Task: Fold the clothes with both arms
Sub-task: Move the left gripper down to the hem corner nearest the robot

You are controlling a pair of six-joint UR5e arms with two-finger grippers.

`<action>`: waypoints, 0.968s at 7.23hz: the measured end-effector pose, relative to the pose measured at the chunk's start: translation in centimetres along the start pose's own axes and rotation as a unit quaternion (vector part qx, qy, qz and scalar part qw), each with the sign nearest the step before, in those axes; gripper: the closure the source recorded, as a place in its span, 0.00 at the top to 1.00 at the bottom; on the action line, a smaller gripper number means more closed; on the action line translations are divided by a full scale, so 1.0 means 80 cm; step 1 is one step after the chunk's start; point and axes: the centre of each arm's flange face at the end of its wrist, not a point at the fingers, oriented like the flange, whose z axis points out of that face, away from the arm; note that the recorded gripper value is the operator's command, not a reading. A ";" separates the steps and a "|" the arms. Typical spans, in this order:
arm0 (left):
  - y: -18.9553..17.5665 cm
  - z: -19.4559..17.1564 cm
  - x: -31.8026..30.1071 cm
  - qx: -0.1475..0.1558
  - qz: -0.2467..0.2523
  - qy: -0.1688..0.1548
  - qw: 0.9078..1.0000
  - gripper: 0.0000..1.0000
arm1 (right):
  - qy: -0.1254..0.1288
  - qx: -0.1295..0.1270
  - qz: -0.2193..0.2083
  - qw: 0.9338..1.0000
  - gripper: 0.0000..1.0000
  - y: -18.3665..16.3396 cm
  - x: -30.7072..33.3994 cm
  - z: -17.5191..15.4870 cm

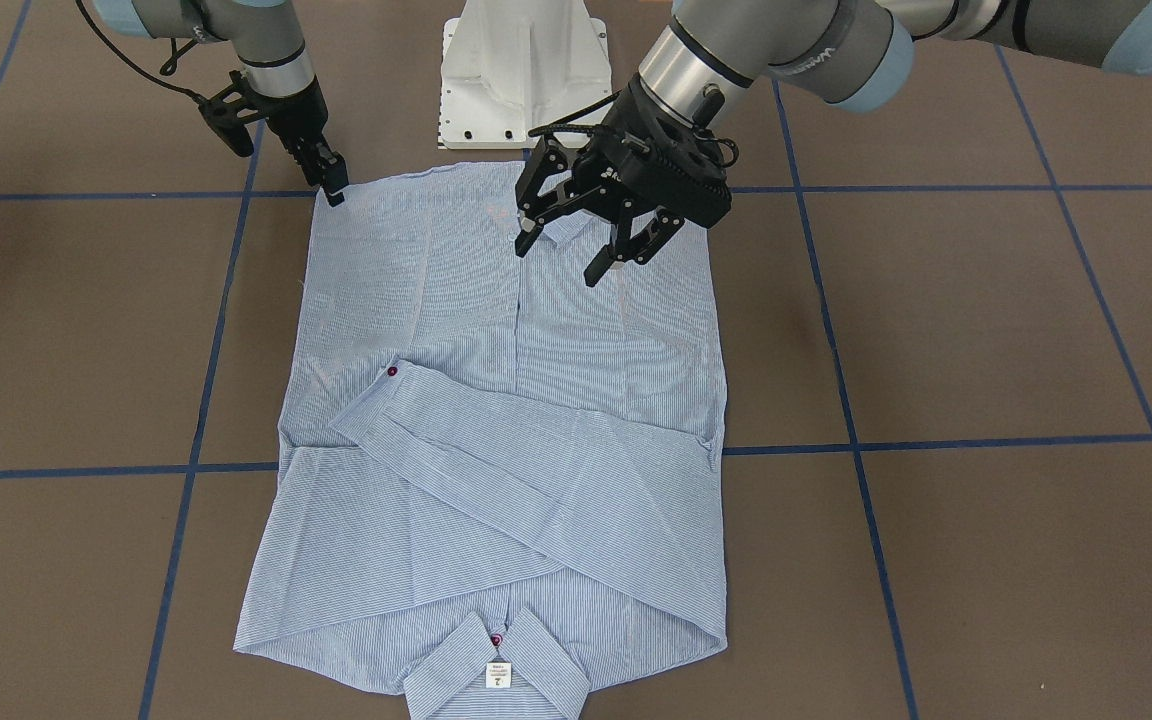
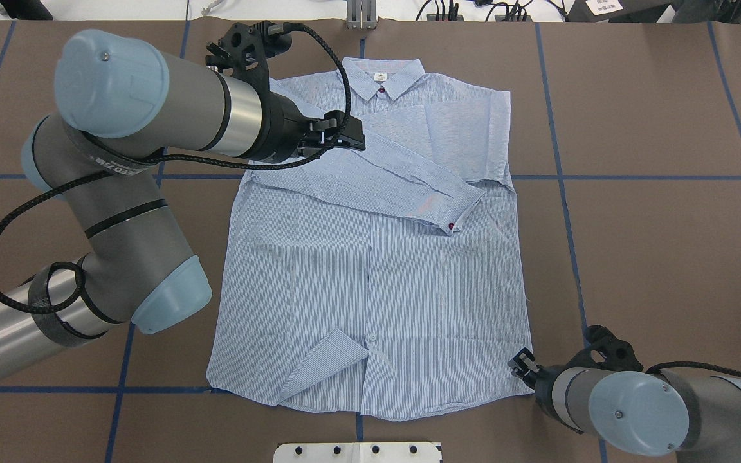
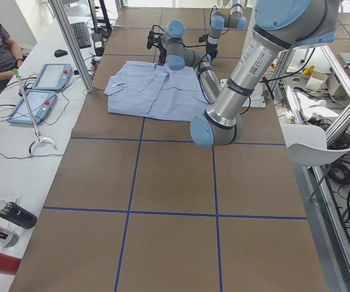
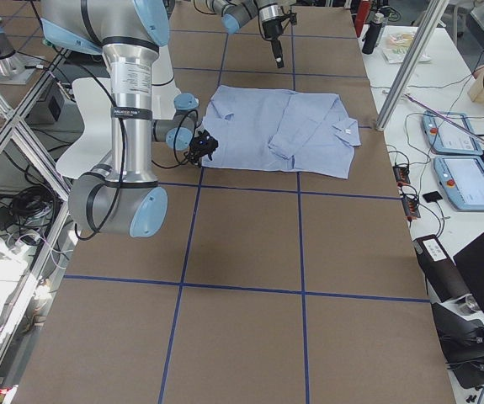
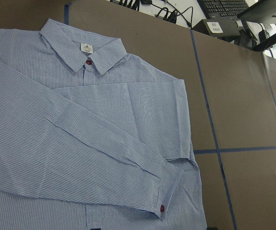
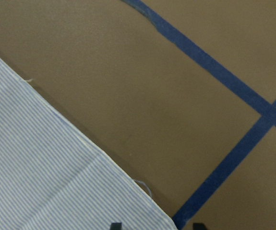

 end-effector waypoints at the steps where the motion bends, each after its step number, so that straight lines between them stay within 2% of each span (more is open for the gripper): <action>1: -0.001 0.000 0.000 0.000 0.000 0.000 1.000 0.79 | 0.000 0.000 0.000 1.000 0.00 0.000 0.000 0.000; 4: 0.017 -0.016 -0.037 -0.006 -0.004 -0.012 1.000 0.81 | 0.000 -0.004 -0.001 1.000 0.00 0.002 0.000 -0.005; 6: 0.052 -0.051 -0.087 -0.020 -0.025 -0.034 0.999 0.90 | -0.002 -0.009 -0.001 1.000 0.00 0.001 -0.001 -0.013; 7: 0.079 -0.064 -0.121 -0.033 -0.044 -0.053 0.997 0.90 | 0.000 -0.008 -0.004 1.000 0.00 -0.002 0.002 -0.014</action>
